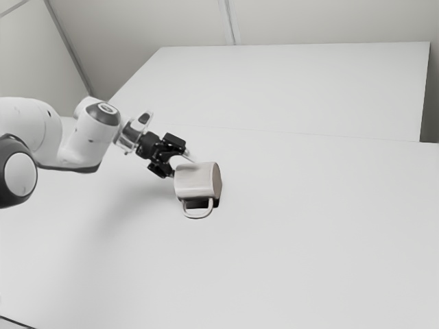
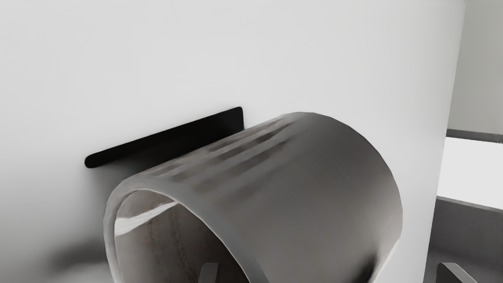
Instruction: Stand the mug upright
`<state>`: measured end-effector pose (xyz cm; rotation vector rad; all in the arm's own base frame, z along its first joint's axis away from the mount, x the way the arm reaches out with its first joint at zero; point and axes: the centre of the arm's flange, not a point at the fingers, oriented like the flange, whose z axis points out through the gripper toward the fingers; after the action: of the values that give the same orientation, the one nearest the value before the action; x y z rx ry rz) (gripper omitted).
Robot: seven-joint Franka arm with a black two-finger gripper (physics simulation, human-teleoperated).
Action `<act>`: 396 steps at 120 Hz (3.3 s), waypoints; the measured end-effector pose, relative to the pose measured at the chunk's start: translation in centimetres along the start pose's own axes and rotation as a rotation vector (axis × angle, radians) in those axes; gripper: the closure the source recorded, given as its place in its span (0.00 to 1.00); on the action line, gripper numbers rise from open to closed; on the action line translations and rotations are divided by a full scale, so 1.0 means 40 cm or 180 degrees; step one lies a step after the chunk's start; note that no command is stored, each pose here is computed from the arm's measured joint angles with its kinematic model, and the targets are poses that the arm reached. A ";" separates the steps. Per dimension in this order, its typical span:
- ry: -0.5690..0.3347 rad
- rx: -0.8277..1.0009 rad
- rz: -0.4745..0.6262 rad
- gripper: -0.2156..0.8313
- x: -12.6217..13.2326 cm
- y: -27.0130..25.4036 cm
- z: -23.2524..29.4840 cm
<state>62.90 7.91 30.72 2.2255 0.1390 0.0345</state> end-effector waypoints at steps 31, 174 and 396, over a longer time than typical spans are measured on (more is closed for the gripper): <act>0.0204 -0.0506 0.0073 0.32 -0.014 -0.031 0.049; -0.0749 0.1715 0.2032 0.95 -0.195 0.470 -0.032; -0.0104 0.2749 0.1385 0.34 -0.446 0.342 0.156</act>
<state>46.87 -7.28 38.13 3.0733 -0.4325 0.2084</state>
